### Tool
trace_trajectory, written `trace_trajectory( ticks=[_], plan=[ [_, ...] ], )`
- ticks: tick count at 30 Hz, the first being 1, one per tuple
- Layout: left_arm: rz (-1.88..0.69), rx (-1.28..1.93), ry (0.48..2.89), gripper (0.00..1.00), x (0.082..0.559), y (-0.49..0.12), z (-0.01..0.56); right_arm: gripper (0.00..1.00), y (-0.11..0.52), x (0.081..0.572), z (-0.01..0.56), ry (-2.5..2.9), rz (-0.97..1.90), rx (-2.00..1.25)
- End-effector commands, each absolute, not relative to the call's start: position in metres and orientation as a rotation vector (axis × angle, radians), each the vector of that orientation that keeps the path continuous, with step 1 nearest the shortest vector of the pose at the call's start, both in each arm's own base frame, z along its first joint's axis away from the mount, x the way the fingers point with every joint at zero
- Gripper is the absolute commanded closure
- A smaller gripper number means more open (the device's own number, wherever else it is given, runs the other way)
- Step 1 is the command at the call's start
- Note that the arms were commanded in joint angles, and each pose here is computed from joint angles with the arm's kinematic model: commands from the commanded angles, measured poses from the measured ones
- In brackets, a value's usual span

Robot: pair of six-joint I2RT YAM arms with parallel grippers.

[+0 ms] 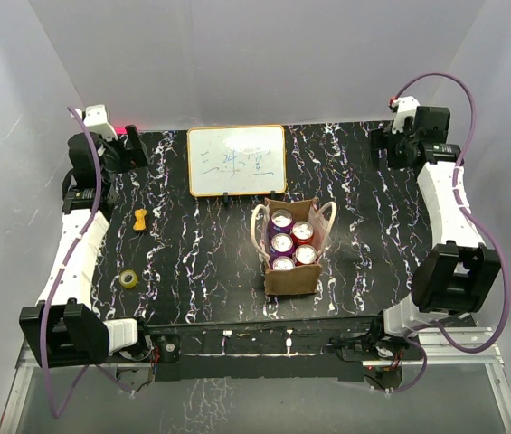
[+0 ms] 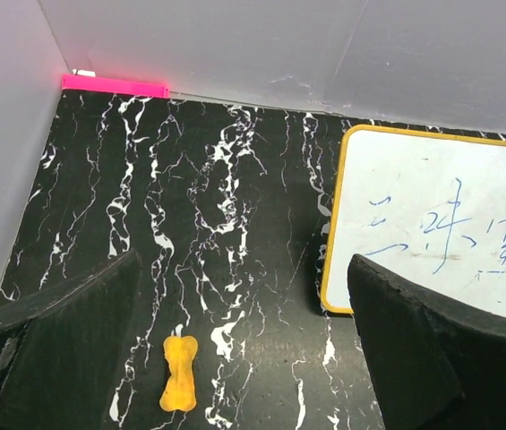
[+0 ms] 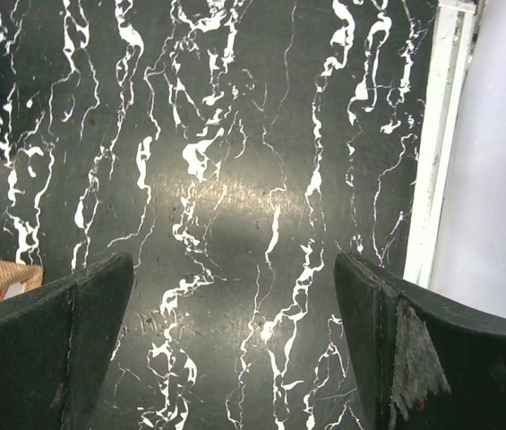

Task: Place the beverage into the canvas bag

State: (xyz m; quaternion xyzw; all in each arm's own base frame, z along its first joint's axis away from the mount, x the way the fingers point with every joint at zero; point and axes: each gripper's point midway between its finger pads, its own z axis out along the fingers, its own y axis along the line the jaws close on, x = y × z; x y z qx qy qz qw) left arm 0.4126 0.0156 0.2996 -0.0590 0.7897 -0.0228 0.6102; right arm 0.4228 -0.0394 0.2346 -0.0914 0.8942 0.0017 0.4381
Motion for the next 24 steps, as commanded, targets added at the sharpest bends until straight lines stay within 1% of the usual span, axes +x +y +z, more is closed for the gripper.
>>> trace_trajectory(
  ticks=[1, 4, 6, 11, 17, 20, 24],
  plan=[
    [-0.053, -0.144, 1.776, 0.03, 0.411, 0.020, 0.313, 0.01, -0.047, 0.437, 0.290, 2.106, -0.045, -0.140],
    [-0.004, -0.137, 1.778, 0.03, 0.407, 0.027, 0.324, 0.01, -0.047, 0.438, 0.320, 1.998, -0.070, -0.150],
    [-0.005, -0.084, 1.773, 0.03, 0.402, 0.023, 0.343, 0.01, -0.044, 0.432, 0.332, 1.918, -0.068, -0.148],
    [0.034, 0.034, 1.727, 0.03, 0.398, 0.019, 0.373, 0.01, -0.031, 0.400, 0.350, 1.760, -0.050, -0.165],
    [0.062, 0.145, 1.697, 0.03, 0.387, 0.014, 0.386, 0.01, -0.028, 0.358, 0.387, 1.634, -0.116, -0.206],
    [0.053, 0.127, 1.704, 0.03, 0.377, 0.013, 0.388, 0.01, -0.022, 0.343, 0.400, 1.627, -0.096, -0.217],
    [0.008, 0.034, 1.713, 0.03, 0.370, 0.013, 0.388, 0.01, -0.013, 0.332, 0.403, 1.616, -0.046, -0.218]
  ],
)
